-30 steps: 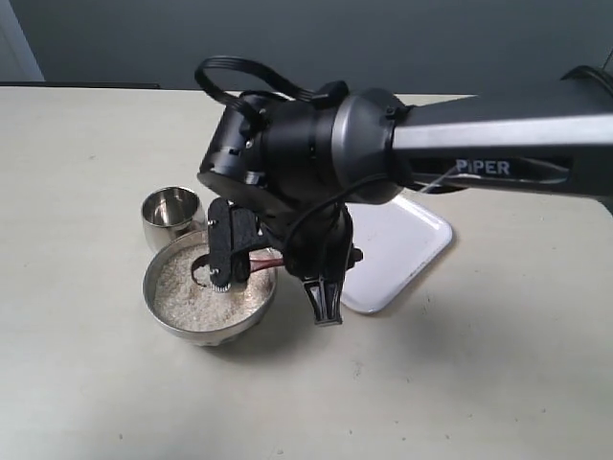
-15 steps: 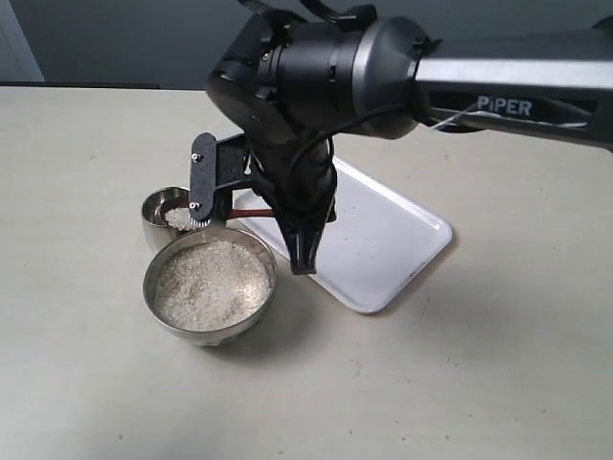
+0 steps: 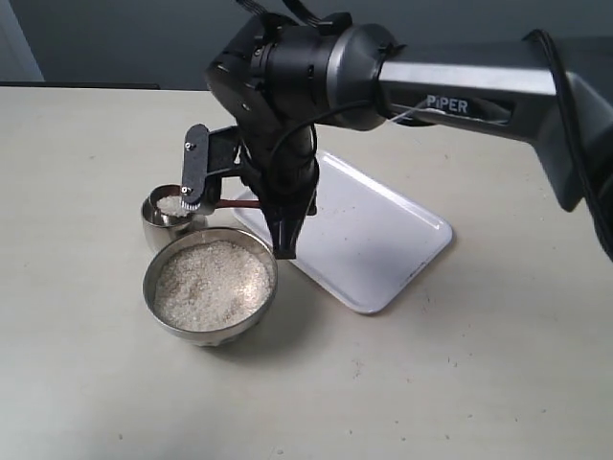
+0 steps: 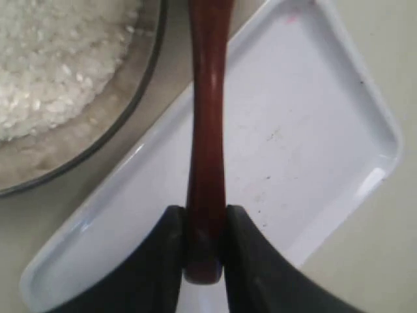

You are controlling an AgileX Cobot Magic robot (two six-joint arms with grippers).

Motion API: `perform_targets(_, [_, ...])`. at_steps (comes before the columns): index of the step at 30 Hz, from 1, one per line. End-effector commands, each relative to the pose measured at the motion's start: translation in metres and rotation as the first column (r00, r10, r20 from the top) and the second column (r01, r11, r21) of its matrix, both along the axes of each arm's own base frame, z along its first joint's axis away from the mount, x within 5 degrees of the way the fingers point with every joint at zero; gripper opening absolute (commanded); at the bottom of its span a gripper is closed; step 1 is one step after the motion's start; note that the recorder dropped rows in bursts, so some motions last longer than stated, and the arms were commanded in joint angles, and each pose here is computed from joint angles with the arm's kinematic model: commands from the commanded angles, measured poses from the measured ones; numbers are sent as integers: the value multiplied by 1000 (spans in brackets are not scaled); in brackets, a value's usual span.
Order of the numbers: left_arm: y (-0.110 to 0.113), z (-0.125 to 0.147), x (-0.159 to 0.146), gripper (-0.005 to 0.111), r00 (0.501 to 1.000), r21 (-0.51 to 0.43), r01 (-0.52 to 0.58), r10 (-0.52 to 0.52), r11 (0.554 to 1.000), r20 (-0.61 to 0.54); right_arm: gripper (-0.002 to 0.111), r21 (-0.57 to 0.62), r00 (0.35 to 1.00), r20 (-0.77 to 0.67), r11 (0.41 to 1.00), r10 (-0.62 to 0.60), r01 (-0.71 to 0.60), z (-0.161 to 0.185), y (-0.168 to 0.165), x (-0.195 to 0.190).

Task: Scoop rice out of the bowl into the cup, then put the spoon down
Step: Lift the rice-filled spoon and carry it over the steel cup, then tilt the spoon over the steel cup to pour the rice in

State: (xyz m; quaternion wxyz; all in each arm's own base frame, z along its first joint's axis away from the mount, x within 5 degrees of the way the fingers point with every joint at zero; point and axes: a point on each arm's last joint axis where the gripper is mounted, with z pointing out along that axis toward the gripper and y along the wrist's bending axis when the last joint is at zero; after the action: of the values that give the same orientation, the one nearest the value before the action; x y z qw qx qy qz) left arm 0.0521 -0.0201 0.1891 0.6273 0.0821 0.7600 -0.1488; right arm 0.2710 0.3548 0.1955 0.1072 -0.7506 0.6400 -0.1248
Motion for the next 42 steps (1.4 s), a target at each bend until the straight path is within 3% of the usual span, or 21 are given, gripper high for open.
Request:
perform_targets(1, [0, 3, 0, 1, 1000, -12, 3, -2, 1000, 22, -1, 37, 1000, -14, 999, -12, 12, -2, 4, 13])
perform_targets(8, [0, 3, 0, 1, 1000, -12, 3, -2, 1000, 22, -1, 91, 1000, 9, 996, -14, 13, -5, 14, 25])
perform_targets(25, [0, 3, 0, 1, 1000, -12, 3, -2, 1000, 22, -1, 54, 995, 96, 999, -5, -1, -19, 16, 36])
perform_targets(42, [0, 3, 0, 1, 1000, -12, 3, -2, 1000, 22, -1, 50, 976, 215, 998, -36, 25, -16, 30, 22])
